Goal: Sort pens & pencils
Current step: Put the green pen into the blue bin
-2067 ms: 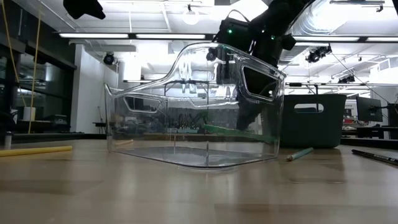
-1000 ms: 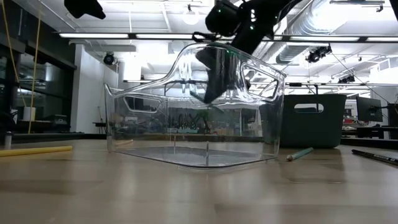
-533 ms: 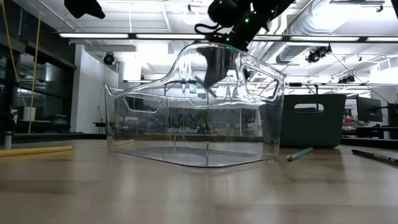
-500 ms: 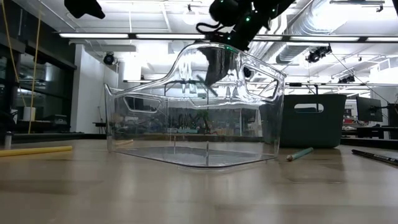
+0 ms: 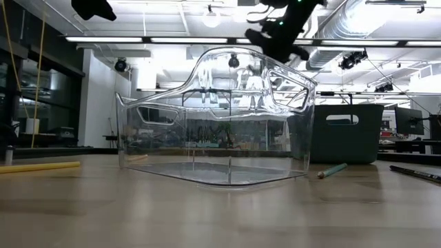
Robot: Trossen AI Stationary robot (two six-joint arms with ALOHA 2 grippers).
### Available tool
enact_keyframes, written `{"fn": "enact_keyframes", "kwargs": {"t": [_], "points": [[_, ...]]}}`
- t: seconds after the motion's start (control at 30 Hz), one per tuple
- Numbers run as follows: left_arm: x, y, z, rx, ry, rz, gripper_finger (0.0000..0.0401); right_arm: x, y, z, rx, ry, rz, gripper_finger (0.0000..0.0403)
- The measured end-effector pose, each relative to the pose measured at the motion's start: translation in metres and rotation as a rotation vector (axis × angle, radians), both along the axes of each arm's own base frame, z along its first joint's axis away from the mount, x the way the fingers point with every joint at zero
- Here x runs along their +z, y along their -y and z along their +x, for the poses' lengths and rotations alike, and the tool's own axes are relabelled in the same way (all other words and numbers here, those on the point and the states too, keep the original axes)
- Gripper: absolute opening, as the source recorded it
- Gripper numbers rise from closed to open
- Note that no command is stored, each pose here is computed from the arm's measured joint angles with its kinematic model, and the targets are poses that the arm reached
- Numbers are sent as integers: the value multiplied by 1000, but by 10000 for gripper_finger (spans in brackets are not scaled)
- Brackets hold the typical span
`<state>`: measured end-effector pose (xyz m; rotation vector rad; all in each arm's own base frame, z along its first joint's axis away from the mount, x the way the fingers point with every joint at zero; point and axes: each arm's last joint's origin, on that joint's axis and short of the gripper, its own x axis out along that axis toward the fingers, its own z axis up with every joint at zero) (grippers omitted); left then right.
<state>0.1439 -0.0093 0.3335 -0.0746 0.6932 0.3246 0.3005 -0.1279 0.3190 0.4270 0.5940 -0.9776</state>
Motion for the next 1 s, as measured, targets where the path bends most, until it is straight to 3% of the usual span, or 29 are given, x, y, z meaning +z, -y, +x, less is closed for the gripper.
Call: {"fn": "enact_keyframes", "kwargs": {"t": [0.47, 0.77, 1.0], "points": [[0, 0, 0, -16, -7, 18, 101, 18, -17, -54, -182, -141, 34, 28], [0, 0, 0, -18, -8, 20, 101, 12, -24, -67, -241, -197, 145, 28], [0, 0, 0, -42, -15, 27, 101, -9, -27, -73, -257, -230, 250, 28]]}}
